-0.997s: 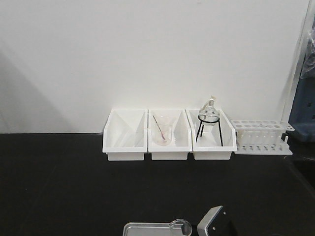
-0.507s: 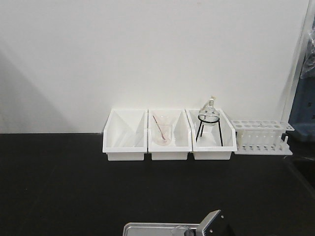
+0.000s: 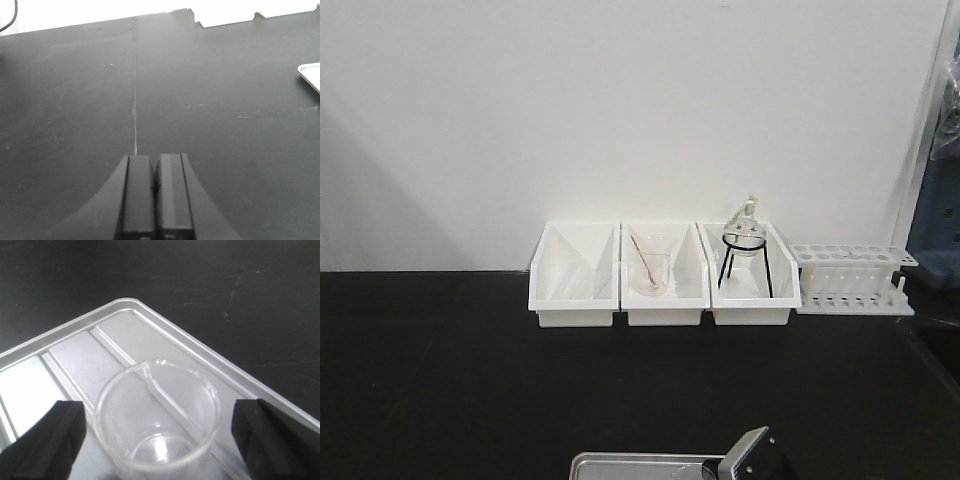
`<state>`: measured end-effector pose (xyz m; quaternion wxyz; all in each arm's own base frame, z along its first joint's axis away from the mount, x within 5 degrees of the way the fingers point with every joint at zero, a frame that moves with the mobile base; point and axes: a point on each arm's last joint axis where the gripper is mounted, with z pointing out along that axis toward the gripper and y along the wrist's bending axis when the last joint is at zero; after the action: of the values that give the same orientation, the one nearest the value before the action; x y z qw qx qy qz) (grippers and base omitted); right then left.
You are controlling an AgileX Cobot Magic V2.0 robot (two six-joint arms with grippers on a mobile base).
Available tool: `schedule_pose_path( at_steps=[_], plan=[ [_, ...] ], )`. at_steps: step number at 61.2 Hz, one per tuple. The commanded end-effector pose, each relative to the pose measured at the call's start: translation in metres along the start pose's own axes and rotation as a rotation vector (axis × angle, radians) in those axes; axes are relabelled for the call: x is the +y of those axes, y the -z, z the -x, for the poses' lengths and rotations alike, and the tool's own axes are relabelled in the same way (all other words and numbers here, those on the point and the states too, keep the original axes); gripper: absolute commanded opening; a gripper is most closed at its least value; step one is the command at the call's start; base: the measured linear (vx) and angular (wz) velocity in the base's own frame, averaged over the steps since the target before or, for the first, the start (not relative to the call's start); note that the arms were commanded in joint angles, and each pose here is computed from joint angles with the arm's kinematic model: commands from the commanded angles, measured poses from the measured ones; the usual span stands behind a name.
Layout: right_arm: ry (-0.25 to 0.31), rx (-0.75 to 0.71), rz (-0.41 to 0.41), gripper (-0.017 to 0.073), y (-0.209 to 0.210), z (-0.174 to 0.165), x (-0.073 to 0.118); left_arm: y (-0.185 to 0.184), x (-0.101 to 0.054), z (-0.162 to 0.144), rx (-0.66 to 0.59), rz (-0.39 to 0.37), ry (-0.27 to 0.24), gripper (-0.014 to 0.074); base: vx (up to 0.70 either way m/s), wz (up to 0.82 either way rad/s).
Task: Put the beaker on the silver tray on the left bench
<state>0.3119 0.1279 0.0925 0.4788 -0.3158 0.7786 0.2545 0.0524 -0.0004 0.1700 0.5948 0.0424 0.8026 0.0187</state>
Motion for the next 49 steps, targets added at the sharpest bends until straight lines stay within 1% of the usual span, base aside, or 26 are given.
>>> schedule_pose_path(
  at_steps=[1,5,14,18,22,24,26,31,32,35,36,39,40,45,49],
  plan=[
    [0.029,-0.147,-0.003,0.0692,0.008,0.033,-0.001,-0.002,-0.001,0.001,-0.063,-0.007,0.002,0.0001,0.0,0.0],
    [0.045,-0.171,-0.007,0.0687,0.012,0.042,0.0,-0.002,-0.001,0.001,-0.063,-0.007,0.002,0.0001,0.0,0.0],
    [0.106,-0.26,-0.022,0.067,0.03,0.074,0.005,-0.002,-0.001,0.001,-0.063,-0.007,0.002,0.0001,0.0,0.0],
    [0.139,-0.31,-0.03,0.065,0.041,0.091,0.009,-0.002,-0.001,0.001,-0.063,-0.007,0.002,0.0001,0.0,0.0],
    [0.147,-0.364,-0.035,0.0611,0.053,0.108,0.014,-0.002,-0.001,0.001,-0.063,-0.007,0.002,0.0001,0.0,0.0],
    [0.14,-0.393,-0.035,0.0589,0.061,0.118,0.017,-0.002,-0.001,0.001,-0.063,-0.007,0.002,0.0001,0.0,0.0],
    [0.117,-0.409,-0.036,0.0564,0.067,0.125,0.019,-0.002,-0.001,0.001,-0.063,-0.007,0.002,0.0001,0.0,0.0],
    [0.014,-0.436,-0.043,0.0458,0.085,0.142,0.025,-0.002,-0.001,0.001,-0.063,-0.007,0.002,0.0001,0.0,0.0],
    [-0.015,-0.438,-0.049,0.0424,0.091,0.146,0.026,-0.002,-0.001,0.001,-0.063,-0.007,0.002,0.0001,0.0,0.0],
    [-0.059,-0.439,-0.071,0.0348,0.103,0.155,0.029,-0.002,-0.001,0.001,-0.063,-0.007,0.002,0.0001,0.0,0.0],
    [-0.083,-0.426,-0.087,0.0306,0.106,0.156,0.029,-0.002,-0.001,0.001,-0.063,-0.007,0.002,0.0001,0.0,0.0],
    [-0.107,-0.406,-0.139,0.0216,0.118,0.162,0.031,-0.002,-0.001,0.001,-0.063,-0.007,0.002,0.0001,0.0,0.0],
    [-0.112,-0.392,-0.165,0.0169,0.123,0.163,0.032,-0.002,-0.001,0.001,-0.063,-0.007,0.002,0.0001,0.0,0.0],
    [-0.105,-0.341,-0.269,-0.0017,0.142,0.168,0.033,-0.002,-0.001,0.001,-0.063,-0.007,0.002,0.0001,0.0,0.0],
    [-0.091,-0.318,-0.342,-0.0017,0.159,0.171,0.037,-0.002,-0.001,0.001,-0.063,-0.007,0.002,0.0001,0.0,0.0]
  ],
)
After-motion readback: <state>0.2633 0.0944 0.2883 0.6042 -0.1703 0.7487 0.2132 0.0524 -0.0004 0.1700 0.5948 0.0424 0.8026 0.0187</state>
